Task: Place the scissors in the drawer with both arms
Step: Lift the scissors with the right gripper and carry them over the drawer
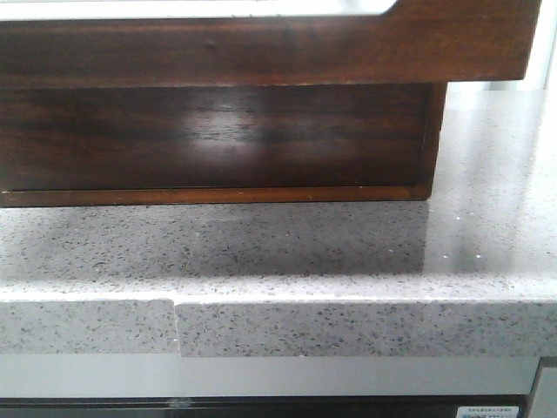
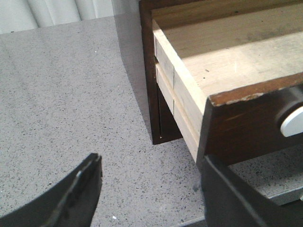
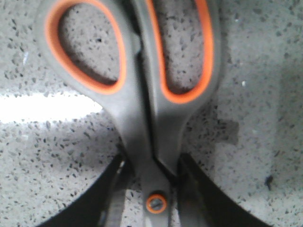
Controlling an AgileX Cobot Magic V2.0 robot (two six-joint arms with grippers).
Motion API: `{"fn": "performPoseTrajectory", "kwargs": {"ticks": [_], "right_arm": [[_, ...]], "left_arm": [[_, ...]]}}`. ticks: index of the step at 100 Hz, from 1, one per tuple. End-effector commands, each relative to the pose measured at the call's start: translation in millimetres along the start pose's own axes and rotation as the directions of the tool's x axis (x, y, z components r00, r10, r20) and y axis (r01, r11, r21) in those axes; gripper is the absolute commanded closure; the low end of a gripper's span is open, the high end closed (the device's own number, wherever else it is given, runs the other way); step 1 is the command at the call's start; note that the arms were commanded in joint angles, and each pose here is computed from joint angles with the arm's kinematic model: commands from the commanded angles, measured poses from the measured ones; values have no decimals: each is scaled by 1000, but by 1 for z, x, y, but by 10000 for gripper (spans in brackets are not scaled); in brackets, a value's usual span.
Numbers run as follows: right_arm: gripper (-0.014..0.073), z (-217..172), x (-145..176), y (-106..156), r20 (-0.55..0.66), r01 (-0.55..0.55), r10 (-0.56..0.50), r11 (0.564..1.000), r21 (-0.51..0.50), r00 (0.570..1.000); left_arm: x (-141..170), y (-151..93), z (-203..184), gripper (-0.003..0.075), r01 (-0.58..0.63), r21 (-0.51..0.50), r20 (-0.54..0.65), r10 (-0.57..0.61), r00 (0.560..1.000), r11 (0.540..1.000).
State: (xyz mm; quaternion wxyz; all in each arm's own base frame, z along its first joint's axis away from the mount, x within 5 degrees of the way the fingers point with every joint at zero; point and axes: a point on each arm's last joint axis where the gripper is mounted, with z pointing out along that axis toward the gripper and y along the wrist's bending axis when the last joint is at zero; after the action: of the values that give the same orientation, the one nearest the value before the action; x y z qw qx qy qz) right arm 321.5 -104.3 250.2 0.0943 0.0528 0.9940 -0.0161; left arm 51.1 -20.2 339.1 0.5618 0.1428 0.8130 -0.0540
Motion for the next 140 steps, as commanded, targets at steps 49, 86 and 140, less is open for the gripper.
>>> {"fn": "performPoseTrajectory", "kwargs": {"ticks": [49, 86, 140], "right_arm": [[608, -36, 0, -2, 119, 28, -32, 999, 33, 992], [608, -152, 33, 22, 468, 57, -78, 997, 59, 880], [608, -299, 107, 118, 839, 482, -340, 870, 109, 425]], "left_arm": [[-15, 1, -3, 300, 16, -5, 93, -16, 996, 1000], [-15, 1, -3, 300, 18, -3, 94, -17, 995, 1000], [-15, 1, -3, 300, 21, -1, 94, -21, 995, 1000]]}}
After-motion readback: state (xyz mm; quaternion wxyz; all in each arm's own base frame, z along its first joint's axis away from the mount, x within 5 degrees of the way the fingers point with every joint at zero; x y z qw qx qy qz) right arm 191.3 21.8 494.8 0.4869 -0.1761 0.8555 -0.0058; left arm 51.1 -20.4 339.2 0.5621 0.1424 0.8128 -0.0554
